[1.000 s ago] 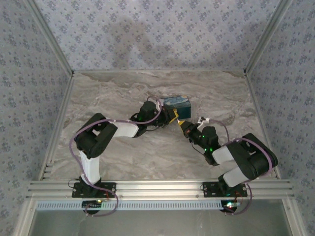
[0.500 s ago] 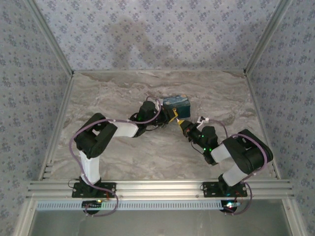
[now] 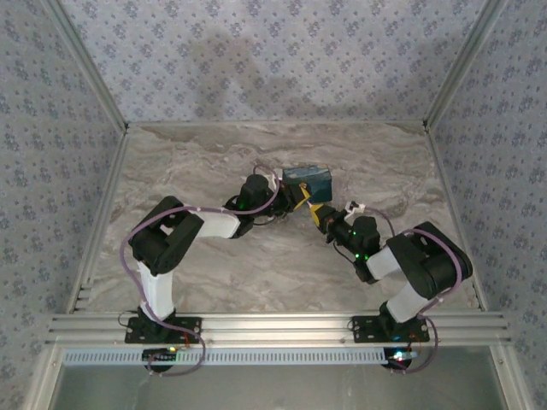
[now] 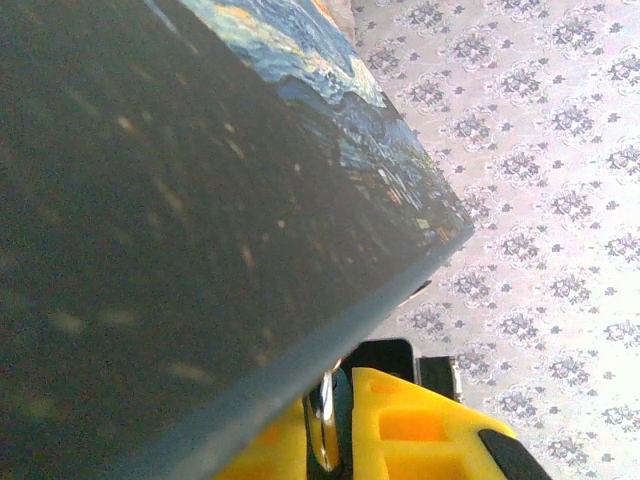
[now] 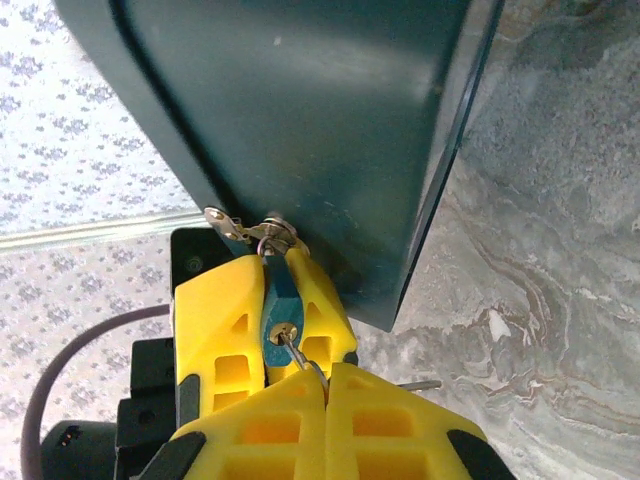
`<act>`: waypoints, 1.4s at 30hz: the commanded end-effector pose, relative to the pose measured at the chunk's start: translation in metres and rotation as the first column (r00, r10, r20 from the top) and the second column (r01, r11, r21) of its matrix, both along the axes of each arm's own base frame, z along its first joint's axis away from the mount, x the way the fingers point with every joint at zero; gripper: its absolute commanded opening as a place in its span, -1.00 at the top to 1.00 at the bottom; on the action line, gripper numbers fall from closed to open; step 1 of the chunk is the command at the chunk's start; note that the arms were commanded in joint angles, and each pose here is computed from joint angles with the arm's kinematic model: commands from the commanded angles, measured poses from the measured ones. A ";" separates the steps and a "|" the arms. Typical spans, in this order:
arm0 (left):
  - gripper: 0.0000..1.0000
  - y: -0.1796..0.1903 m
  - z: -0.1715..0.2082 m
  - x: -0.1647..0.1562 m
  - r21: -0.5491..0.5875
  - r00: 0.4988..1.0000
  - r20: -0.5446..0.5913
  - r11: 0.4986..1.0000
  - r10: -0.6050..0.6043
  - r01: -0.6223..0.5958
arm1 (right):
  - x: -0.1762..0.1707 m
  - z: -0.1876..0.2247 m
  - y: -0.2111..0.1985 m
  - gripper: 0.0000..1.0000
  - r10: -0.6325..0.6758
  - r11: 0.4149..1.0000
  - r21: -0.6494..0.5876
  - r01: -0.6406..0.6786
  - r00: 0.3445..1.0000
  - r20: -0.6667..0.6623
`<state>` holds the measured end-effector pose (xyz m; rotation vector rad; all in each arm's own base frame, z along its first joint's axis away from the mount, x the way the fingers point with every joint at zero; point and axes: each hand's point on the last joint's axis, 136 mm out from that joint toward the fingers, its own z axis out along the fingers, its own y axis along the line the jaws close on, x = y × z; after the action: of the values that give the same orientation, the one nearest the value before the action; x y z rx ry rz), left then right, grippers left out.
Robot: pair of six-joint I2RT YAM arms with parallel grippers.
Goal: Unlock the padlock with the key
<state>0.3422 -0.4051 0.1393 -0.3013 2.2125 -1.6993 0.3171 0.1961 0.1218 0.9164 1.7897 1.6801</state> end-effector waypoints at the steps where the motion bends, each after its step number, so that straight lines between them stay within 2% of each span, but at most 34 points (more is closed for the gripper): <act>1: 1.00 -0.020 0.030 -0.025 -0.090 0.989 0.078 0.987 -0.123 0.130 | 0.011 0.010 0.003 1.00 -0.018 0.996 0.090 0.021 0.999 -0.034; 29: 1.00 -0.023 0.023 -0.035 -0.066 0.987 0.088 0.988 -0.134 0.140 | 0.006 0.020 0.003 1.00 -0.085 0.967 0.228 0.112 0.989 -0.123; 38: 1.00 -0.024 0.022 -0.037 -0.045 0.986 0.092 0.989 -0.138 0.143 | 0.007 0.031 -0.004 1.00 -0.110 0.978 0.167 0.121 0.991 -0.075; 42: 1.00 -0.030 0.027 -0.040 -0.063 0.983 0.096 0.985 -0.155 0.162 | 0.013 0.030 -0.003 1.00 -0.097 0.993 0.062 0.101 0.994 -0.051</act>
<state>0.3322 -0.4127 0.1407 -0.2581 2.1979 -1.7125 0.3160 0.1940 0.1319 1.1671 1.7153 1.7292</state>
